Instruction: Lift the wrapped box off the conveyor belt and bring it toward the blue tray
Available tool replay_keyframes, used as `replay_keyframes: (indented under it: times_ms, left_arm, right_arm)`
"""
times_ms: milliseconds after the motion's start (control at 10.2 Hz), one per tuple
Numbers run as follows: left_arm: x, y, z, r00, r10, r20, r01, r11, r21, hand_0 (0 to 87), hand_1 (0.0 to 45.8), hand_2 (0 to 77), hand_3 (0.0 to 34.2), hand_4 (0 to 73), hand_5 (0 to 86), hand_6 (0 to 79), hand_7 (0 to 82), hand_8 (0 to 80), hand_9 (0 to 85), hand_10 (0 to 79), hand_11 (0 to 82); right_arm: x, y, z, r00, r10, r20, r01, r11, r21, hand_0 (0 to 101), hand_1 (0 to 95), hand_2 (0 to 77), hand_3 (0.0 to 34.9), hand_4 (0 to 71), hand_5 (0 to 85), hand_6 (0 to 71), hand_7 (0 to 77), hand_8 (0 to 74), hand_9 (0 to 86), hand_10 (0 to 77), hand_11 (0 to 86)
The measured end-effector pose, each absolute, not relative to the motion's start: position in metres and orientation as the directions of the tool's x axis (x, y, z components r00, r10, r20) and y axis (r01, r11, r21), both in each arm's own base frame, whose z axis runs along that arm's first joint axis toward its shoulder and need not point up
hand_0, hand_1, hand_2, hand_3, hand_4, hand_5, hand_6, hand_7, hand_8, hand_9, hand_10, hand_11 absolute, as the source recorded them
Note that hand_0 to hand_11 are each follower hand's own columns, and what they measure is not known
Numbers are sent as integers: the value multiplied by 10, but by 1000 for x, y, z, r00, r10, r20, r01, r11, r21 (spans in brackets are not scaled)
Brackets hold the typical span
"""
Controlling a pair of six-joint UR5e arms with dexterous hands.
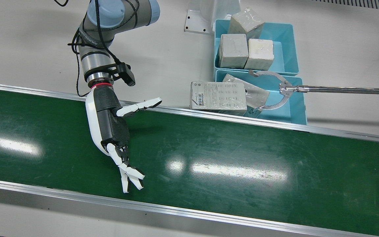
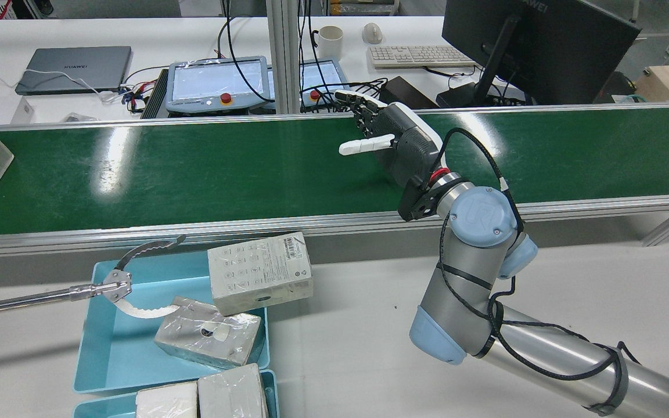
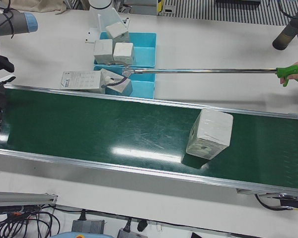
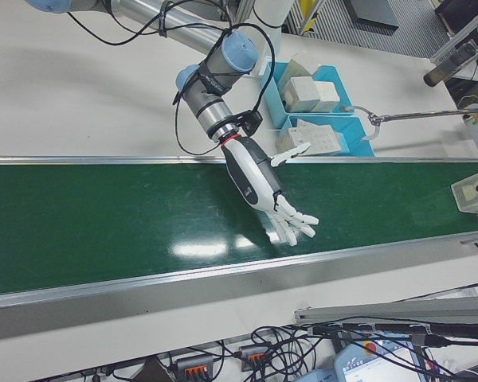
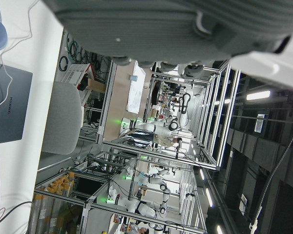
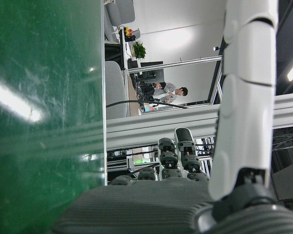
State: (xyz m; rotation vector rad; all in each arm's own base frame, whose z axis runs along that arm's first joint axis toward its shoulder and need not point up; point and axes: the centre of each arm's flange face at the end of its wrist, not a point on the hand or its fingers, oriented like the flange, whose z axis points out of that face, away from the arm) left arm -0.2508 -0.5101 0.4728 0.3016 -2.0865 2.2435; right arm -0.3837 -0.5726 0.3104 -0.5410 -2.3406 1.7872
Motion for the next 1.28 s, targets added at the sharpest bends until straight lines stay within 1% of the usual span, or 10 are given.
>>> replay_keyframes:
  times_ms: [197,295,394,492,591,985,1280]
  left_arm:
    - [-251,-510,473,-979,-87,185,-179,-80,-981,0,0,11,0,0,11,5,5,5,5,5,5]
    - [-251,-510,473,-979,-87,185,-179,-80,-981,0,0,11,0,0,11,5,5,5,5,5,5]
    - [-251,-510,473,-979,-87,185,-179,-80,-981,0,0,11,0,0,11,5,5,5,5,5,5]
    - [-251,-510,473,-979,-87,185,-179,-80,-981,0,0,11,0,0,11,5,5,5,5,5,5]
    - [-251,-510,473,-979,-87,185,-179,-80,-981,0,0,11,0,0,11,5,5,5,5,5,5]
    - [-251,-510,473,-979,-87,185,-179,-80,-981,0,0,11,0,0,11,5,5,5,5,5,5]
    - [-251,-510,473,-979,-87,185,-179,-80,-981,0,0,11,0,0,11,5,5,5,5,5,5]
  right_arm:
    - [-385,-572,312,-924,370,-100,193,225,-955,480,136,49,12,98,185,44,49,0,27,0,11]
    - [-385,-572,311,-923,371,-101,195,226,-954,480,136,49,8,109,196,44,49,0,27,0,11]
    - [-386,-572,311,-923,372,-101,195,226,-954,480,136,49,13,109,196,44,60,0,27,0,5]
    - [-386,-572,311,-923,372,-100,194,225,-955,478,136,49,3,76,185,44,60,0,27,0,5]
    - [-387,-572,311,-923,372,-99,193,226,-955,479,136,49,0,104,185,44,60,0,27,0,5]
    - [-389,-571,314,-922,374,-100,193,219,-956,478,125,55,0,104,185,44,60,0,27,0,11]
    - [-386,-569,314,-920,376,-109,203,221,-954,479,125,49,1,98,185,44,44,0,27,0,11]
